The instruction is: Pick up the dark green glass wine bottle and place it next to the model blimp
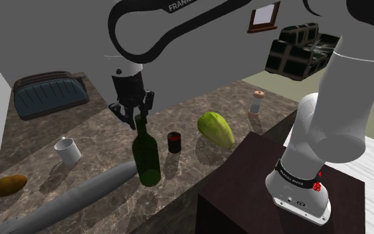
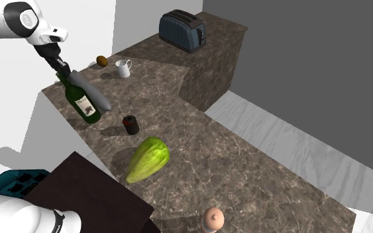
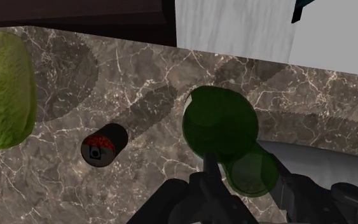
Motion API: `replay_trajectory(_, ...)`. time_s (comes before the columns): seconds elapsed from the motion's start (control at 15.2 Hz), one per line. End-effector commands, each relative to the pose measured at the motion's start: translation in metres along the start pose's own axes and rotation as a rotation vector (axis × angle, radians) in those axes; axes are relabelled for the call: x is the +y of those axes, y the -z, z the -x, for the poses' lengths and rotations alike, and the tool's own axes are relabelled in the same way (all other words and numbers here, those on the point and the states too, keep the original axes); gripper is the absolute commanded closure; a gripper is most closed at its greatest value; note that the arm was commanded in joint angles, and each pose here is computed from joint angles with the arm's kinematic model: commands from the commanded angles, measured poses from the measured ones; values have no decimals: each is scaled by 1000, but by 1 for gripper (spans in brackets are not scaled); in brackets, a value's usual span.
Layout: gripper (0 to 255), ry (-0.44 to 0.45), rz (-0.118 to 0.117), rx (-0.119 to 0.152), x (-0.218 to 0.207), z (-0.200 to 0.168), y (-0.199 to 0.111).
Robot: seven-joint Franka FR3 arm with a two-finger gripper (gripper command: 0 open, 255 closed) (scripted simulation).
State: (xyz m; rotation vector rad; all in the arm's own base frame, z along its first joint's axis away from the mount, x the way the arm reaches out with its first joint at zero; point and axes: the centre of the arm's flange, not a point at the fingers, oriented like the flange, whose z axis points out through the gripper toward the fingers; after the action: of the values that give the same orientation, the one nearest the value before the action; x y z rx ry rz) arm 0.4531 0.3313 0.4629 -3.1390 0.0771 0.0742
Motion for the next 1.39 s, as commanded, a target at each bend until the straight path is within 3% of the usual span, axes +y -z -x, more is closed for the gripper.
replay_trajectory(0.0, 255, 0, -1, 1, 0, -1, -11)
replay_trajectory(0.4, 255, 0, -1, 1, 0, -2, -43)
replay_trajectory(0.92, 255, 0, -1, 1, 0, -2, -43)
replay_trajectory(0.99, 0, 0, -1, 1, 0, -2, -43)
replay_trajectory(1.32, 0, 0, -1, 1, 0, -2, -43)
